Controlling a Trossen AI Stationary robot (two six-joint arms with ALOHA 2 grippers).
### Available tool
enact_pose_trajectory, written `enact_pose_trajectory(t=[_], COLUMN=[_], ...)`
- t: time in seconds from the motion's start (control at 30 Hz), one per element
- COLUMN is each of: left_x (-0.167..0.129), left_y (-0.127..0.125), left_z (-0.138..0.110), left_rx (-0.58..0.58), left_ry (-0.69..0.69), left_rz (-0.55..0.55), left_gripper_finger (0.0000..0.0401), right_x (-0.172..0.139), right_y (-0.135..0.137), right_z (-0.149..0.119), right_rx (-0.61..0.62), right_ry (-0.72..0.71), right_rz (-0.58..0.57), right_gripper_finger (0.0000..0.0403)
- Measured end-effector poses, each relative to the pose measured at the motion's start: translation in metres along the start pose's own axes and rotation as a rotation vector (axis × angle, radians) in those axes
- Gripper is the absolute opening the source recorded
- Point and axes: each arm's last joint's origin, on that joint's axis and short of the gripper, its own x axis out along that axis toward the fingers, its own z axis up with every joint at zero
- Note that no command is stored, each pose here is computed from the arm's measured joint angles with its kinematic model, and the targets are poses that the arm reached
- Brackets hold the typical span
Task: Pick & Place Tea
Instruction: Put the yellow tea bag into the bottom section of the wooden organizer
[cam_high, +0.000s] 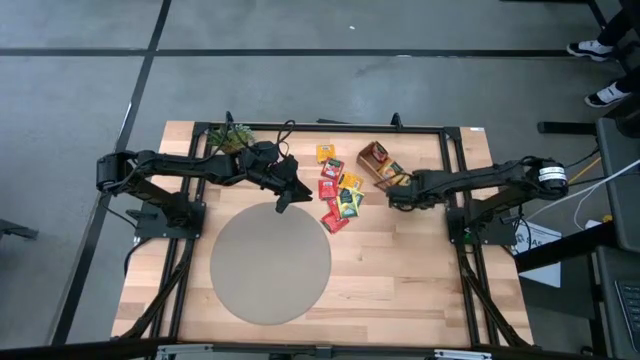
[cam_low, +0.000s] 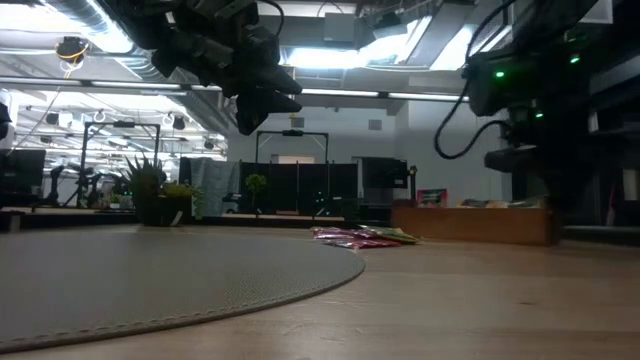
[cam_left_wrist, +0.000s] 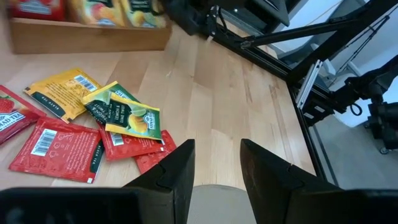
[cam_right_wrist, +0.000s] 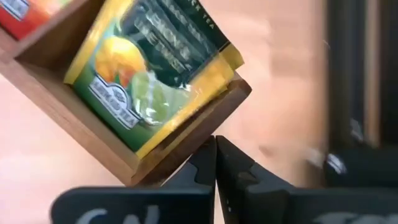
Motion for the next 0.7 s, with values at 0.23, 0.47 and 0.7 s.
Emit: enact_pose_trajectory(t=[0.23,0.47,0.7], left_x=[0.0,0.0,0.0], left_y=[0.0,0.0,0.0], left_z=[0.0,0.0,0.0], left_rx=[0.0,-0.001,0.006], left_ry=[0.0,0.001,-0.001], left_rz=[0.0,0.0,0.003], left_gripper_finger=[0.0125,0.0125,0.0125], right_x=[0.009,0.006,-0.049], right_y=[0.012,0.005,0.015], right_z=[0.034,0.054,0.065], right_rx=[0.02,0.064,-0.072], right_ry=[-0.129,-0.177,-0.157], right_rz=[0.105,0.098,0.4], right_gripper_finger=[0.0004,0.0013,0.0015])
